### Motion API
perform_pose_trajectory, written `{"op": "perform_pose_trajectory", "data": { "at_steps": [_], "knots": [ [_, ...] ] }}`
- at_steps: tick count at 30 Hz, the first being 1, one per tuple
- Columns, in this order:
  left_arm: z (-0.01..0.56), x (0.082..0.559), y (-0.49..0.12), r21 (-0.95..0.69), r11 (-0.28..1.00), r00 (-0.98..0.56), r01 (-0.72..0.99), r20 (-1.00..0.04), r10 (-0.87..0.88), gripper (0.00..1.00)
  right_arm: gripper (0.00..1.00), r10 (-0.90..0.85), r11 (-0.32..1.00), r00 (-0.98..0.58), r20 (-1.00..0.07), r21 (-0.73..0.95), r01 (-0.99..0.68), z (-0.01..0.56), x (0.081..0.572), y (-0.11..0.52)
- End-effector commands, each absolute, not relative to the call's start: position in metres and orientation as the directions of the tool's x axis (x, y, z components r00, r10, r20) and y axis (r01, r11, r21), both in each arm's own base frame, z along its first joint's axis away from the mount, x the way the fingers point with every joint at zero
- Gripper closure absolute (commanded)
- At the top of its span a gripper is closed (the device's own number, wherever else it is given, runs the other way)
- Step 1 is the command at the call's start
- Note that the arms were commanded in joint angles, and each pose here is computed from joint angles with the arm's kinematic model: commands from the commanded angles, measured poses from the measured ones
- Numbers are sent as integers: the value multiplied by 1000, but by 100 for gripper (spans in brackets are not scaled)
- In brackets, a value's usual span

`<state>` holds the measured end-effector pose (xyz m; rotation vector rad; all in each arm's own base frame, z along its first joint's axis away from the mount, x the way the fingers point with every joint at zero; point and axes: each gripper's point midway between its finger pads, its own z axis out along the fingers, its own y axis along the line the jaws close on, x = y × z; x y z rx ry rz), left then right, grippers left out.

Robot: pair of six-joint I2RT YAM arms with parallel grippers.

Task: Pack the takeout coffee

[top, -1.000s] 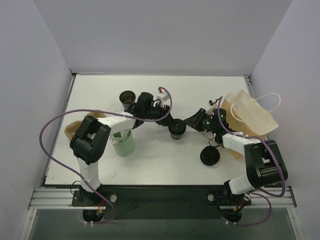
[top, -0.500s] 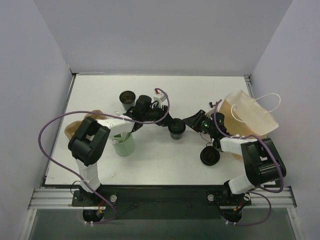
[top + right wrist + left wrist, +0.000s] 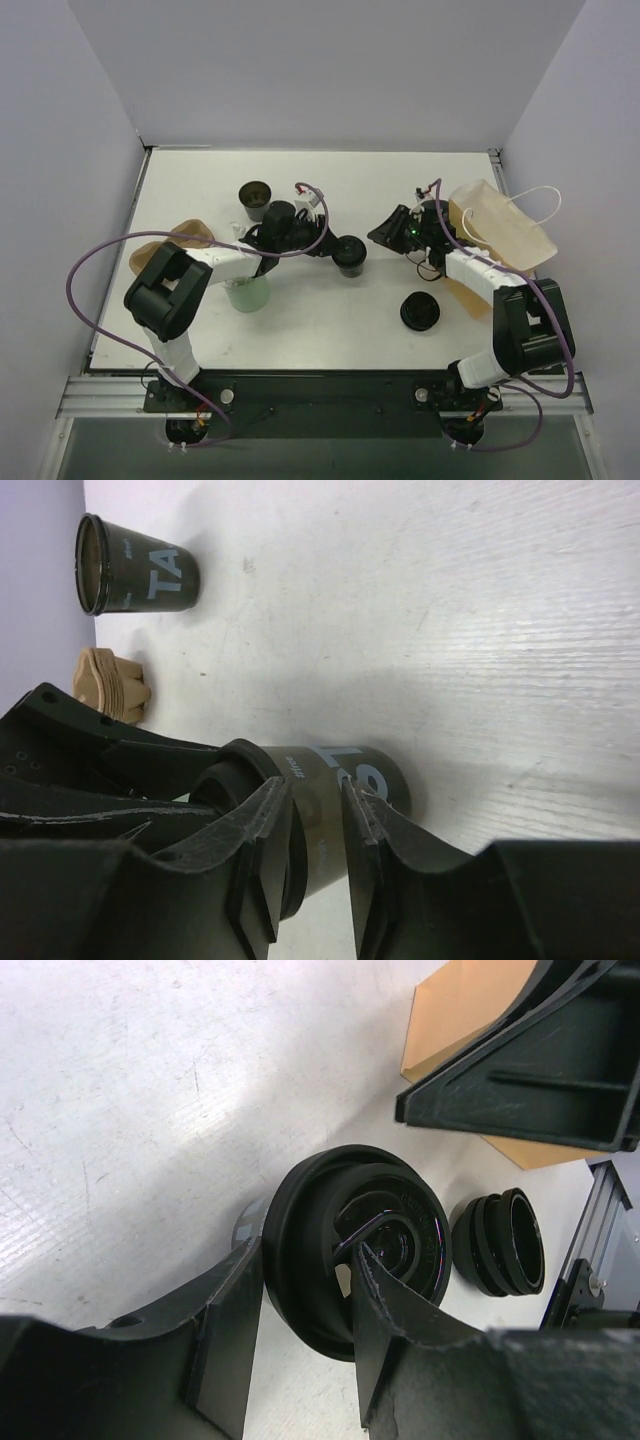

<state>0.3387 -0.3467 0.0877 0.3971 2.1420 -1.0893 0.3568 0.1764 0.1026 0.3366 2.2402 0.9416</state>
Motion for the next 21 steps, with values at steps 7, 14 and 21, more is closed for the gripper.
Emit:
{"op": "perform_pose_trajectory", "data": {
  "at_steps": [7, 14, 21],
  "knots": [
    [-65, 262, -250, -356, 893, -932, 276, -327, 158, 60, 70, 420, 710, -767, -485, 702, -56, 138, 338, 170],
    [-59, 268, -256, -354, 890, -927, 287, -337, 164, 60, 70, 445, 681, -770, -457, 732, -41, 132, 321, 176],
    [-63, 266, -261, -349, 892, -928, 289, -332, 171, 60, 70, 438, 691, -791, -428, 723, -8, 112, 311, 184]
  ]
}}
